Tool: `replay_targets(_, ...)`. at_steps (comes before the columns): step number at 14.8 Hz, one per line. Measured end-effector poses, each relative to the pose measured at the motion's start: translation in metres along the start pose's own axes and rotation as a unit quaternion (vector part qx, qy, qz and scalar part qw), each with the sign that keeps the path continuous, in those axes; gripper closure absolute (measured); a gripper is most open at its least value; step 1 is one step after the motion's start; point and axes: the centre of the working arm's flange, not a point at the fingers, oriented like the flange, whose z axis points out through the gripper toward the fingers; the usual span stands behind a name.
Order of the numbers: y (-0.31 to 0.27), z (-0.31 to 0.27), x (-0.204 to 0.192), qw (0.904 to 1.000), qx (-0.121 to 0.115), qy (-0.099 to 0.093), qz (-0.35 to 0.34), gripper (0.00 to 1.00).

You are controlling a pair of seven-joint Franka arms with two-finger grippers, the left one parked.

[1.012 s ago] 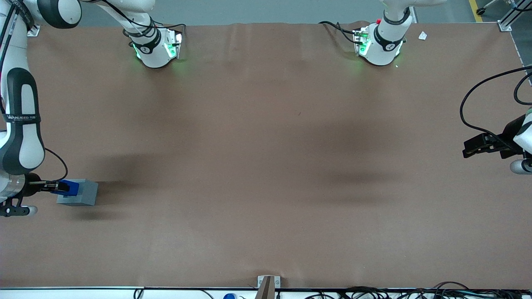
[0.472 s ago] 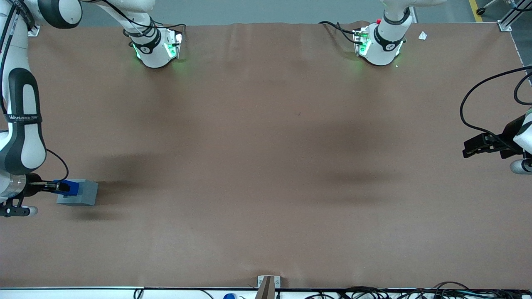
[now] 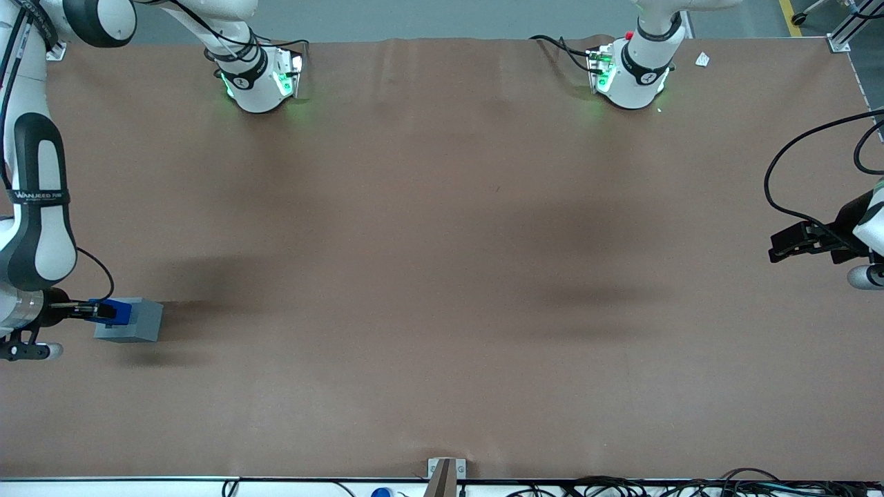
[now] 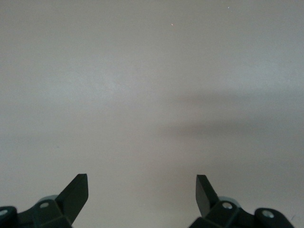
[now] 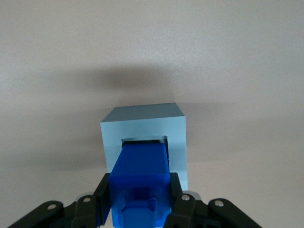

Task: Insert blue part into gray base with right arm
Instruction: 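Lower the blue block into the gray base's opening with the right gripper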

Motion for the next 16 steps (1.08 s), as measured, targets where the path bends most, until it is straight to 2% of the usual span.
replay_targets(16, -0.0014, 0.0002, 0.0007, 1.0000, -0.003, -0.001, -0.004, 0.49)
